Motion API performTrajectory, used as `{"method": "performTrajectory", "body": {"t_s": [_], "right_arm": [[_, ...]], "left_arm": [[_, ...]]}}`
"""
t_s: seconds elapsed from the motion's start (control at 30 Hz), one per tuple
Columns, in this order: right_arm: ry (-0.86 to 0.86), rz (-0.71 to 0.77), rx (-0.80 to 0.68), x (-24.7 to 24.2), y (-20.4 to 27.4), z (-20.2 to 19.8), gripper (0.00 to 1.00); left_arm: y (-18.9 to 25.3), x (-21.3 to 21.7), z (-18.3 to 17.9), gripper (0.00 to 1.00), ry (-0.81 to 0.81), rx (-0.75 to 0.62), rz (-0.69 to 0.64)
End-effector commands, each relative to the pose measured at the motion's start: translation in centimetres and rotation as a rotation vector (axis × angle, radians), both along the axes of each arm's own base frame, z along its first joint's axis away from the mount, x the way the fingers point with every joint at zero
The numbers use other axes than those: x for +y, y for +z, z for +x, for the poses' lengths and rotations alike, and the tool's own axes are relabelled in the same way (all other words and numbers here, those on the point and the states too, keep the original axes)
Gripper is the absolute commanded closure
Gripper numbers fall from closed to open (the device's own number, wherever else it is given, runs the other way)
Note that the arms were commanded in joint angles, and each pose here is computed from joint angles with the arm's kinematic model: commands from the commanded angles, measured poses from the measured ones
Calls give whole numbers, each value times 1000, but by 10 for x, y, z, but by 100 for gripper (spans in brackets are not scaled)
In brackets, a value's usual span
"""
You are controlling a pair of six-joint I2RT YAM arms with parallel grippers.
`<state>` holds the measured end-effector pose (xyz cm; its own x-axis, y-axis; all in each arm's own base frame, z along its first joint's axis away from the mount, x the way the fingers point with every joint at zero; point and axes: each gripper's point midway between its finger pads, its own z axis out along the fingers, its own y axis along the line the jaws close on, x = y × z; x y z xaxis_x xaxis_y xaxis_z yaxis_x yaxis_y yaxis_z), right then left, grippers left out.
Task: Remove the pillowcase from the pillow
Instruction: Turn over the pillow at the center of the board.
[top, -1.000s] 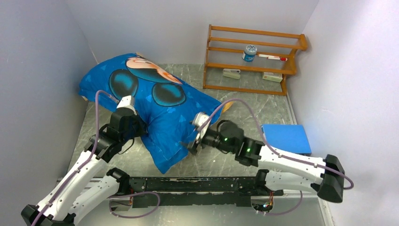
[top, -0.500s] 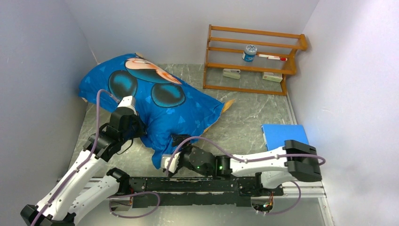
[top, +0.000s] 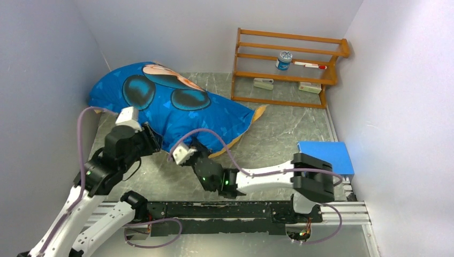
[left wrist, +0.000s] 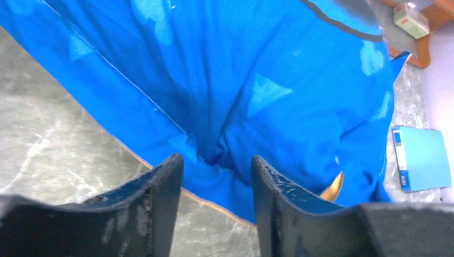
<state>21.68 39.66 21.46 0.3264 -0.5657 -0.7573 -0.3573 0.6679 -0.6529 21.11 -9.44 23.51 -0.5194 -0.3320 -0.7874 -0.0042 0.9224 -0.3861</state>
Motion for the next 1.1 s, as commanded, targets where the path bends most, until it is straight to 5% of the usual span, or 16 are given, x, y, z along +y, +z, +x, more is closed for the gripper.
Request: {"method": "performTrajectory", "body": {"t_s": [0.0,0.2,0.43,0.53,0.67,0.73,0.83,0.93,1.07], "right_arm": [[39,262,382,3,13,7,100],[117,348,564,6,24,-6,100],[510,500,784,27,99,-58,100],[737,619,742,19,169,-89,100],[833,756,672,-10,223,-103,100],[694,817,697,-21,221,-81,100],[220,970,807,-63,167,-2,100],[6,1132,977,-122,95,62,100],[-181,1249,1213,-174,-7,80,100]], "left_arm": [[29,30,-16,39,103,-68,14],[59,56,-27,9,222,-148,-27],[81,85,-48,5,338,-238,-98],[81,92,-55,5,360,-243,-103],[89,100,-62,5,386,-271,-122],[96,103,-64,4,389,-294,-135],[102,106,-67,3,395,-320,-143],[102,99,-64,3,352,-322,-132],[91,73,-52,3,234,-283,-107]]}}
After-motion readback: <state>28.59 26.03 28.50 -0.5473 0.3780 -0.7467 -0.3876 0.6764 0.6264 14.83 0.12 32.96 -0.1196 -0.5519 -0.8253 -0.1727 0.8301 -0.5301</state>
